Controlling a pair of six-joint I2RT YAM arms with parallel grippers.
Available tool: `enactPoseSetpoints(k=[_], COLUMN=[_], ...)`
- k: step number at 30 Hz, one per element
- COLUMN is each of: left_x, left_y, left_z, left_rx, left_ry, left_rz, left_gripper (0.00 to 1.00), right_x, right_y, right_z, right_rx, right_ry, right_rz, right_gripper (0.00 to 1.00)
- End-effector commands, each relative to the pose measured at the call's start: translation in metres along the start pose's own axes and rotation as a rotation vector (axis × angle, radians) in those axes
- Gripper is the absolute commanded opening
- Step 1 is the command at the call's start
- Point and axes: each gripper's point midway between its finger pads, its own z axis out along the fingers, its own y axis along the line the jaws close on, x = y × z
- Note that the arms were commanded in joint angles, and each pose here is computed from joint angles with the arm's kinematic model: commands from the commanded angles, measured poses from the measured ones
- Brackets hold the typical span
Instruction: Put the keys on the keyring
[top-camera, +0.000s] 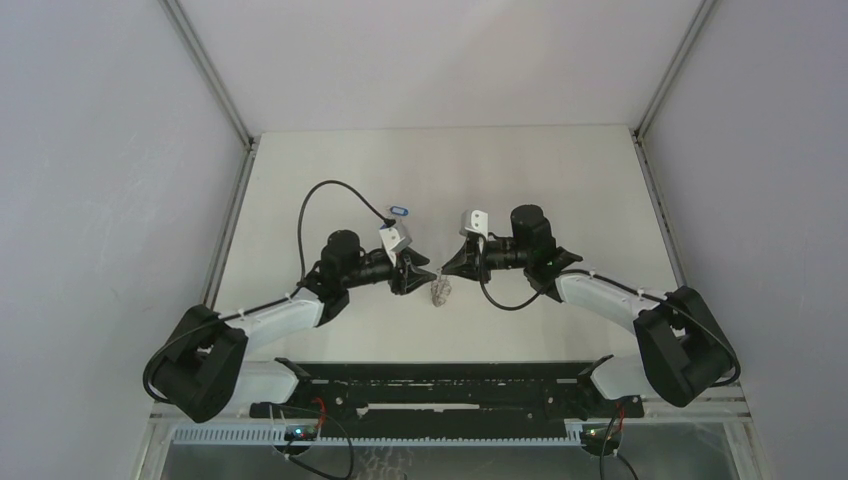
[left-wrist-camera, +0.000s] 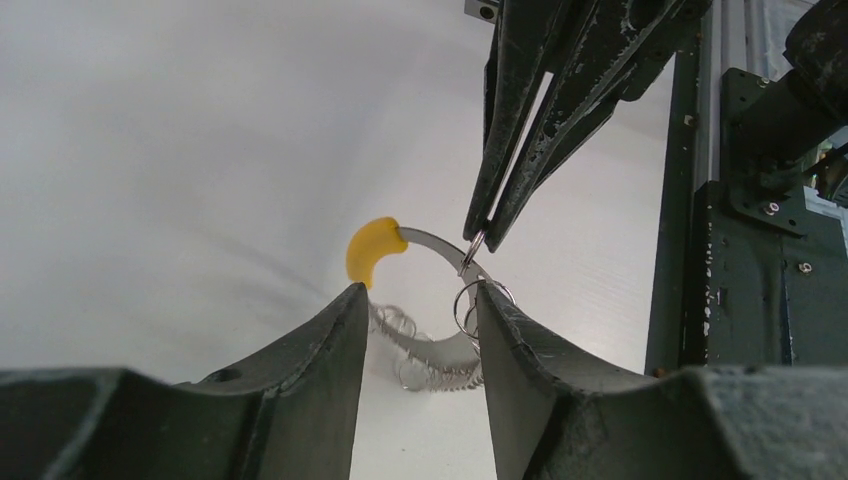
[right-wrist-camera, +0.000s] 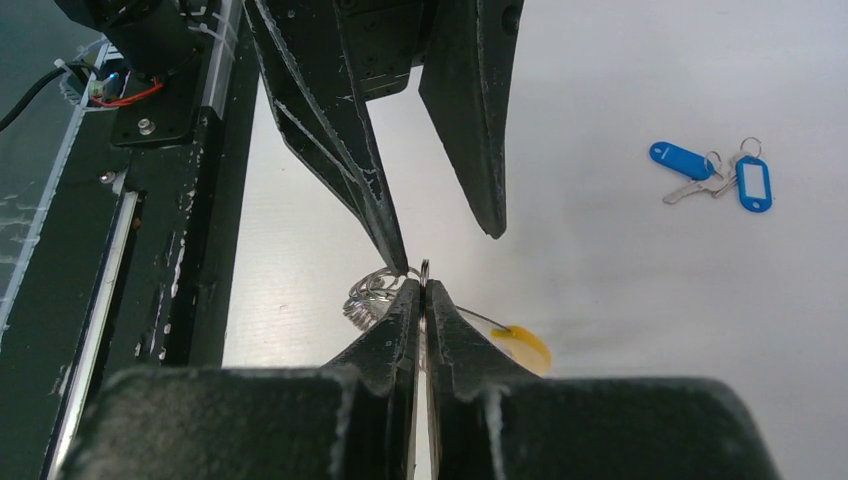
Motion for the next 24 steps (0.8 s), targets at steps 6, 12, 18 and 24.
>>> enactPoseSetpoints(k=[6, 12, 18, 24], left_x=[-0.018, -0.017, -0.022, -0.022], left_y=[-0.011, -0.017, -0.019, -0.017], left_z=[0.005, 0.009, 0.009, 0.012], left_rx=[0.076, 0.111, 0.113, 0.115], left_ry=[-0.054, -0.047, -0.056, -0.047], left_rz=[0.084, 0.077, 0.083, 0.085], left_gripper=[0.44, 0.38, 0.36, 0.34], right_x=[-0.01, -0.012, -0.01, -0.011], right_y=[0.004, 0.005, 0.008, 0.011], right_z=[0.004, 0.004, 0.006, 0.007], right_rx=[-0.046, -0.053, -0.074, -0.084], right_ry=[-0.037, -0.041, -0.03, -0.032], right_rz=[-0.069, -0.074, -0.065, -0.071], right_gripper=[0.0, 0.0, 0.0, 0.0])
